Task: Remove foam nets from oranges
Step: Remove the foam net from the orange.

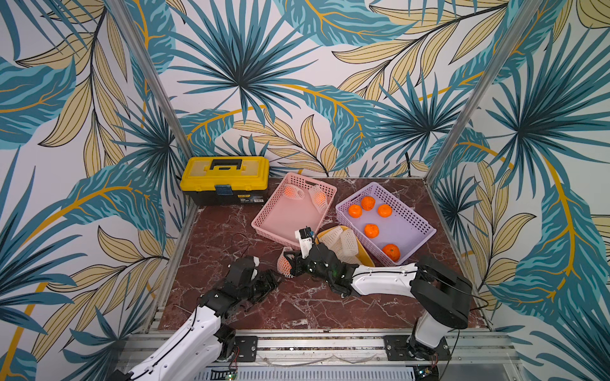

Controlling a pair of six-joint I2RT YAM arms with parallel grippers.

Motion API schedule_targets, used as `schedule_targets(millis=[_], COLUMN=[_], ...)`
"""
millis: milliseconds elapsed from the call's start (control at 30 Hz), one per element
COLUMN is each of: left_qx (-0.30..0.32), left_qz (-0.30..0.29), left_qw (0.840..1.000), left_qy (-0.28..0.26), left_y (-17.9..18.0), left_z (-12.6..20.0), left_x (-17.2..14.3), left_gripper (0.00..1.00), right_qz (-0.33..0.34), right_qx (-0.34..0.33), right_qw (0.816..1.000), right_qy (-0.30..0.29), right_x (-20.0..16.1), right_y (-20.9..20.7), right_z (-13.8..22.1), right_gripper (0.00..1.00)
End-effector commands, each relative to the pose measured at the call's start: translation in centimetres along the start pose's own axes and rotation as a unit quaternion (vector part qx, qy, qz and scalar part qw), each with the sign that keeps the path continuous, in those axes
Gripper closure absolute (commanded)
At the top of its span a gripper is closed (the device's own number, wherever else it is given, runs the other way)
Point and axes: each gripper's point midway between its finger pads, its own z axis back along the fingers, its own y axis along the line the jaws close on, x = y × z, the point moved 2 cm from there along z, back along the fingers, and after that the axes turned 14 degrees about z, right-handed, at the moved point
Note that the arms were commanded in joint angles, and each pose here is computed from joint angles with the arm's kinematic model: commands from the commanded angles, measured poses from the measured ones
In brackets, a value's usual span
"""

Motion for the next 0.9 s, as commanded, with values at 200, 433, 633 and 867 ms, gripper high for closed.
schedule_targets(millis=[200, 433, 633, 867], left_qx=[-0.045, -0.035, -0.034, -0.037], left_qz=[0.022, 0.021, 0.017, 0.004], left_qw=[0.999, 0.999, 0.999, 0.999], left_qy=[-0.020, -0.012, -0.006, 0.001], left_y=[-0.5, -0.4, -0.5, -0.9], left_z=[-0.6, -1.1, -1.1, -1.1], left_x=[0.8, 0.8, 0.6, 0.4], left_gripper=[0.33, 0.33, 0.33, 0.33], right_qz=[0.047, 0.049, 0.043, 0.041], right_qx=[0.029, 0.024, 0.011, -0.031], right_qw=[0.998, 0.998, 0.999, 0.999], right_qy=[0.016, 0.014, -0.001, -0.006], right_x=[-1.8, -1.6, -0.2, 1.8], right_y=[1.3, 1.7, 1.6, 0.7], right_z=[0.6, 0.7, 1.3, 2.5], right_gripper=[1.00, 1.00, 1.00, 1.00])
